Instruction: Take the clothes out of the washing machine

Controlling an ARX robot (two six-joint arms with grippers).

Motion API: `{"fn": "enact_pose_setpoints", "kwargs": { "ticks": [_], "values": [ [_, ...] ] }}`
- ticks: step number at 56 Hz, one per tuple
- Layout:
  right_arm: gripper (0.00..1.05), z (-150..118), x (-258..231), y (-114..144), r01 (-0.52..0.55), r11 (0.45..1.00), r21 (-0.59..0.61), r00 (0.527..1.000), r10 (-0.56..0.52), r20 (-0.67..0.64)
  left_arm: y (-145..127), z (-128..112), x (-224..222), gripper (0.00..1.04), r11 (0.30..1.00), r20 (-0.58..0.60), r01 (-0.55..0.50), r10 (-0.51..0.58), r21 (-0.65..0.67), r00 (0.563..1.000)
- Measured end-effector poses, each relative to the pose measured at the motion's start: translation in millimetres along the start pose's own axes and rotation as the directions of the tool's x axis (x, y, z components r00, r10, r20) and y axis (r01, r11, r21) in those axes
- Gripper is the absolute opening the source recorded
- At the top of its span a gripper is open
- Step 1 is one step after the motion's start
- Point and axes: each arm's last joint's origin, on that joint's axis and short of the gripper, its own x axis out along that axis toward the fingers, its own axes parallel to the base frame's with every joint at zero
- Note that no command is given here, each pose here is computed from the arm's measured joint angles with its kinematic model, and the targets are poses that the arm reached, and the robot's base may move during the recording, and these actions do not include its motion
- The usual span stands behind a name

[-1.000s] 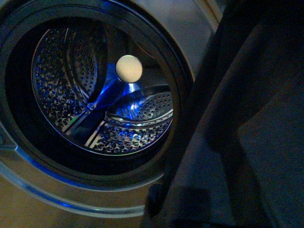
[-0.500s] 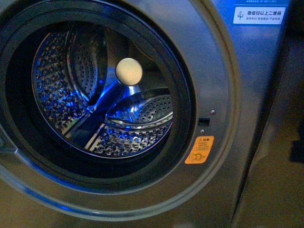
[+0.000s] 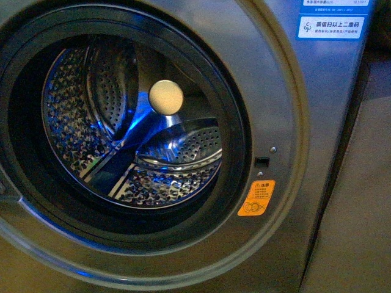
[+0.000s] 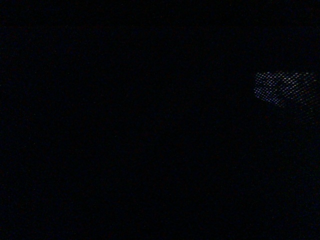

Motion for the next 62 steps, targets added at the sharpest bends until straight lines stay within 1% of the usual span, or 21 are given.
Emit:
{"fn": "enact_pose_setpoints", "kwargs": {
  "ticks": [6, 8, 9, 13, 14, 17, 23, 25, 32, 36, 42, 43, 48, 50, 53, 54, 57, 58, 59, 60, 62],
  "values": [
    [0.08, -19, -10, -28, 0.045, 0.999, 0.028, 0.992, -0.041, -0.12, 0, 0, 0, 1.03, 1.0, 0.0, 0.0, 0.0, 0.001, 1.0],
    [0.08, -26, -15, -37, 0.064, 0.997, 0.04, 0.986, -0.057, -0.155, 0, 0, 0, 0.97, 1.0, 0.0, 0.0, 0.0, 0.0, 1.0],
    [0.08, -29, -17, -40, 0.07, 0.997, 0.044, 0.984, -0.062, -0.167, 0, 0, 0, 0.89, 1.0, 0.0, 0.0, 0.0, 0.001, 1.0],
    [0.08, -45, -30, -57, 0.114, 0.991, 0.076, 0.967, -0.093, -0.238, 0, 0, 0, 0.89, 1.0, 0.0, 0.0, 0.0, 0.001, 1.0],
    [0.08, -51, -35, -62, 0.13, 0.988, 0.088, 0.96, -0.103, -0.261, 0, 0, 0, 0.84, 1.0, 0.0, 0.0, 0.0, 0.0, 1.0],
    [0.08, -62, -46, -72, 0.162, 0.981, 0.107, 0.944, -0.122, -0.307, 0, 0, 0, 0.85, 1.0, 0.0, 0.0, 0.0, 0.0, 1.0],
    [0.08, -90, -70, -91, 0.237, 0.961, 0.142, 0.902, -0.163, -0.399, 0, 0, 0, 0.99, 1.0, 0.0, 0.0, 0.0, 0.001, 1.0],
    [0.08, -101, -77, -96, 0.262, 0.954, 0.146, 0.885, -0.177, -0.43, 0, 0, 0, 1.03, 1.0, 0.0, 0.0, 0.0, 0.001, 1.0],
    [0.08, -155, -105, -111, 0.36, 0.915, 0.183, 0.793, -0.197, -0.576, 0, 0, 0, 1.02, 1.0, 0.0, -0.001, 0.001, 0.001, 1.0],
    [0.08, -202, -121, -117, 0.428, 0.878, 0.214, 0.699, -0.171, -0.695, 0, 0, 0, 0.85, 1.0, 0.0, 0.0, 0.0, -0.001, 1.0],
    [0.33, -264, -140, -117, 0.561, 0.785, 0.261, 0.525, -0.094, -0.846, 0, 0, 0, 1.03, 1.0, 0.0, 0.0, 0.0, 0.001, 1.0],
    [0.38, -275, -144, -117, 0.591, 0.756, 0.281, 0.492, -0.063, -0.868, 0, 0, 0, 1.03, 1.0, 0.0, 0.0, 0.0, 0.001, 1.0],
    [0.54, -298, -151, -115, 0.664, 0.682, 0.308, 0.421, 0.0, -0.907, 0, 0, 0, 1.0, 1.0, 0.0, 0.0, 0.0, 0.001, 1.0],
    [0.59, -302, -152, -114, 0.68, 0.662, 0.317, 0.411, 0.014, -0.911, 0, 0, 0, 0.94, 1.0, 0.0, 0.0, 0.0, 0.001, 1.0],
    [0.68, -304, -150, -115, 0.689, 0.649, 0.322, 0.409, 0.018, -0.912, 0, 0, 0, 0.94, 1.0, 0.0, 0.0, 0.0, 0.001, 1.0],
    [0.72, -304, -149, -115, 0.689, 0.65, 0.32, 0.412, 0.013, -0.911, 0, 0, 0, 0.86, 1.0, 0.0, 0.0, 0.0, 0.001, 1.0],
    [0.8, -301, -145, -118, 0.682, 0.658, 0.321, 0.429, -0.004, -0.903, 0, 0, 0, 0.86, 1.0, 0.0, 0.0, 0.0, 0.001, 1.0],
    [0.84, -300, -143, -118, 0.678, 0.659, 0.326, 0.44, -0.008, -0.898, 0, 0, 0, 0.81, 1.0, 0.0, 0.0, 0.0, 0.0, 1.0],
    [0.87, -298, -142, -119, 0.674, 0.659, 0.333, 0.453, -0.012, -0.892, 0, 0, 0, 0.81, 1.0, 0.0, 0.0, 0.0, 0.0, 1.0],
    [0.89, -297, -141, -119, 0.671, 0.662, 0.334, 0.458, -0.016, -0.889, 0, 0, 0, 0.91, 1.0, 0.0, 0.0, 0.0, 0.0, 1.0],
    [0.96, -291, -136, -121, 0.655, 0.677, 0.335, 0.484, -0.035, -0.875, 0, 0, 0, 0.96, 1.0, 0.0, 0.0, 0.0, 0.0, 1.0]
  ]
}}
